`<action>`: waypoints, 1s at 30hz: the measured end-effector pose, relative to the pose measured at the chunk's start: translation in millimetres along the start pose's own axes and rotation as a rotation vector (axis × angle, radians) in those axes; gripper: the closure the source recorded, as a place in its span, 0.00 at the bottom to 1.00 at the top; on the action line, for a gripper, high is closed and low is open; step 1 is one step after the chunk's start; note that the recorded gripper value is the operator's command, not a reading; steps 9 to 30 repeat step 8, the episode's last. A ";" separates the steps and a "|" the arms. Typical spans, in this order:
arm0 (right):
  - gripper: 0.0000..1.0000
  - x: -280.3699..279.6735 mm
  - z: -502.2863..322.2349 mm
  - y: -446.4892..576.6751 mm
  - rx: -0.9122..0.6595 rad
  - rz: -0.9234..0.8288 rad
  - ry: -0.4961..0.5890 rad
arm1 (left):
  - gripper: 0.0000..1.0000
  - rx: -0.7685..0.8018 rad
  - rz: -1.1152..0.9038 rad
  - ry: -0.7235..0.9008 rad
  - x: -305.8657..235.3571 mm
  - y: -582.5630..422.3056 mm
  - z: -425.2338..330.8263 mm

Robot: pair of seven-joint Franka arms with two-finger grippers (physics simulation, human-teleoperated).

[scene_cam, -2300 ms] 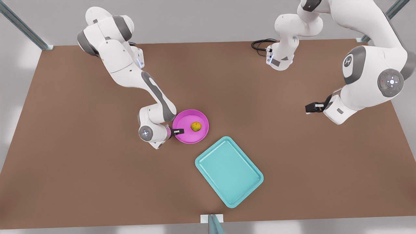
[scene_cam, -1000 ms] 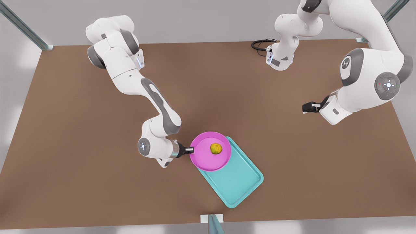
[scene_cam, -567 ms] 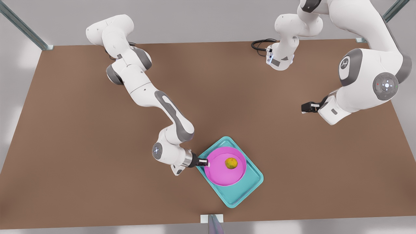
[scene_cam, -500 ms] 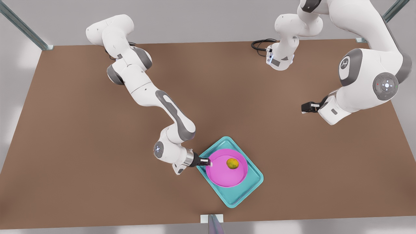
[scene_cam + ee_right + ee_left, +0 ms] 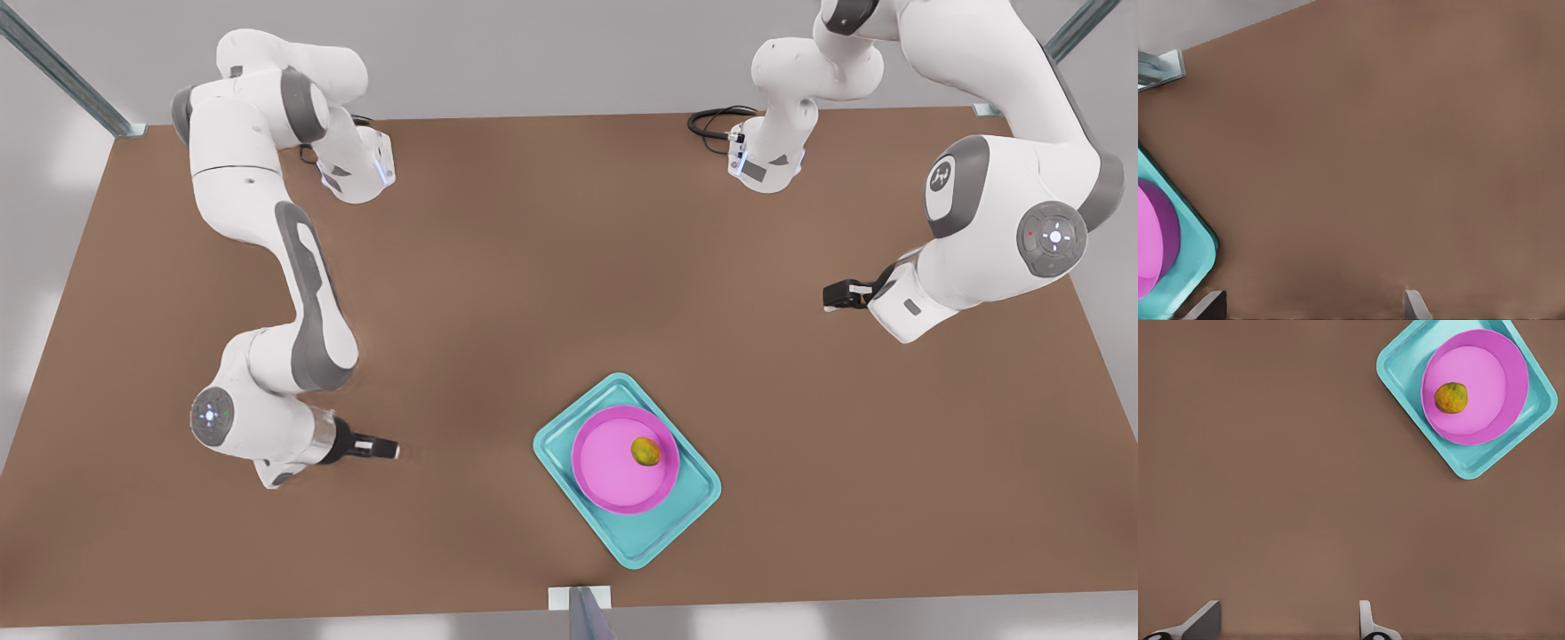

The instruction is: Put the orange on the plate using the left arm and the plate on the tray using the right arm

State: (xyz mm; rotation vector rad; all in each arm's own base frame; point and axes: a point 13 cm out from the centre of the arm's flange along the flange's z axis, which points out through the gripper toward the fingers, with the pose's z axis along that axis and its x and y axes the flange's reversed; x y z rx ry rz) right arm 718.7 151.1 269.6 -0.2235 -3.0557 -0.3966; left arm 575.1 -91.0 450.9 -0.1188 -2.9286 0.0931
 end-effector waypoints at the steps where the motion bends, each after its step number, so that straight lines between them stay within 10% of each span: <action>1: 0.00 19.7 -57.7 -13.5 0.058 -0.038 -0.010 | 0.00 0.000 0.000 0.001 0.2 0.1 0.2; 6: 0.00 105.2 -201.9 -37.4 0.280 -0.181 -0.021 | 0.00 -0.001 0.000 0.007 1.6 0.6 0.6; 30: 0.00 117.3 -203.7 -49.7 0.326 -0.199 0.022 | 0.00 -0.002 -0.002 0.016 0.9 2.4 4.1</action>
